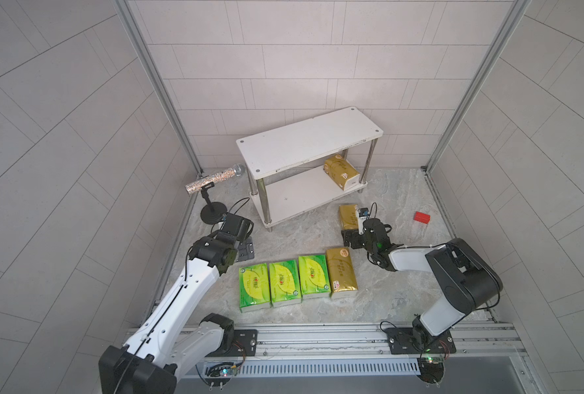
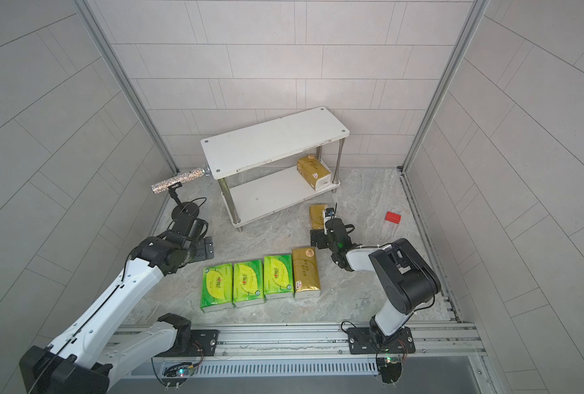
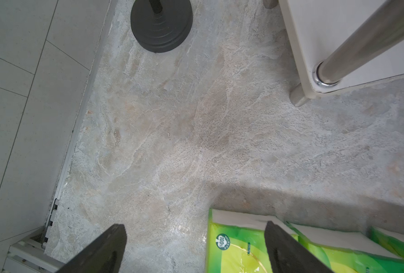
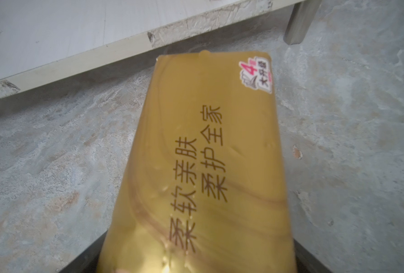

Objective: Place the tissue boxes on the shelf by color
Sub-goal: Pick up the box of tissues from the center of the board.

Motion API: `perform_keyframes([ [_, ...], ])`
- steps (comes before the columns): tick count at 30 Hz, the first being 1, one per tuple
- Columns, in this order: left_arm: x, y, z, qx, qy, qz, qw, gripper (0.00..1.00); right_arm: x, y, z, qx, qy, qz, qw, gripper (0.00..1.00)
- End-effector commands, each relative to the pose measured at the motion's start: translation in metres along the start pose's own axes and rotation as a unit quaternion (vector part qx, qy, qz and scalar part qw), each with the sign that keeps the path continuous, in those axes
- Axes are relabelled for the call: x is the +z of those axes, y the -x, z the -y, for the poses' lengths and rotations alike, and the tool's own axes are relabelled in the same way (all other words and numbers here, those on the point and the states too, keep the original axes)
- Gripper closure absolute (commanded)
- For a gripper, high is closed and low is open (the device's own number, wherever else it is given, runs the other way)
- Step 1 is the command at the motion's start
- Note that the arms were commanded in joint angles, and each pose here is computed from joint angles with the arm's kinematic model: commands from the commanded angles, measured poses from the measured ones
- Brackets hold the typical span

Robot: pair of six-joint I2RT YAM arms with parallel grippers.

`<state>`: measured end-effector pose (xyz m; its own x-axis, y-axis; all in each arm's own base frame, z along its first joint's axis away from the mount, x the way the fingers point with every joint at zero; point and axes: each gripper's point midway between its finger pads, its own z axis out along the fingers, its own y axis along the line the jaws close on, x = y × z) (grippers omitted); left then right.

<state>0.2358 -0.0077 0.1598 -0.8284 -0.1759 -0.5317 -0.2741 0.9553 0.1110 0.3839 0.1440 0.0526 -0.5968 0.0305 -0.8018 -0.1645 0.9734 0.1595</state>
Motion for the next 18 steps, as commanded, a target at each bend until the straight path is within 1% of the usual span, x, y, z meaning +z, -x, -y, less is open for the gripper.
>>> perform_keyframes([
  [1,-0.005,0.006,-0.005,-0.004,0.008,0.012,1.0,0.0,0.002,-0.006,0.001,-0.006,-0.003,-0.008,1.0,0.07],
  [4,-0.005,0.008,-0.004,-0.005,0.008,0.012,1.0,0.0,-0.001,-0.001,0.001,-0.01,-0.004,-0.006,1.0,0.1],
  [10,-0.003,0.012,-0.003,-0.006,0.012,0.015,1.0,0.0,-0.021,0.021,-0.002,-0.039,-0.004,0.004,0.999,0.12],
  [13,0.0,0.012,-0.003,-0.006,0.015,0.011,1.0,0.0,-0.034,0.023,0.0,-0.056,-0.007,-0.006,0.998,0.13],
  [14,0.001,0.012,-0.002,-0.006,0.016,0.011,1.0,0.0,-0.038,0.038,-0.005,-0.06,-0.002,0.007,0.998,0.13],
  [18,0.005,0.01,0.001,-0.006,0.013,0.003,1.0,0.0,-0.054,0.047,-0.005,-0.064,0.0,0.017,0.998,0.13],
])
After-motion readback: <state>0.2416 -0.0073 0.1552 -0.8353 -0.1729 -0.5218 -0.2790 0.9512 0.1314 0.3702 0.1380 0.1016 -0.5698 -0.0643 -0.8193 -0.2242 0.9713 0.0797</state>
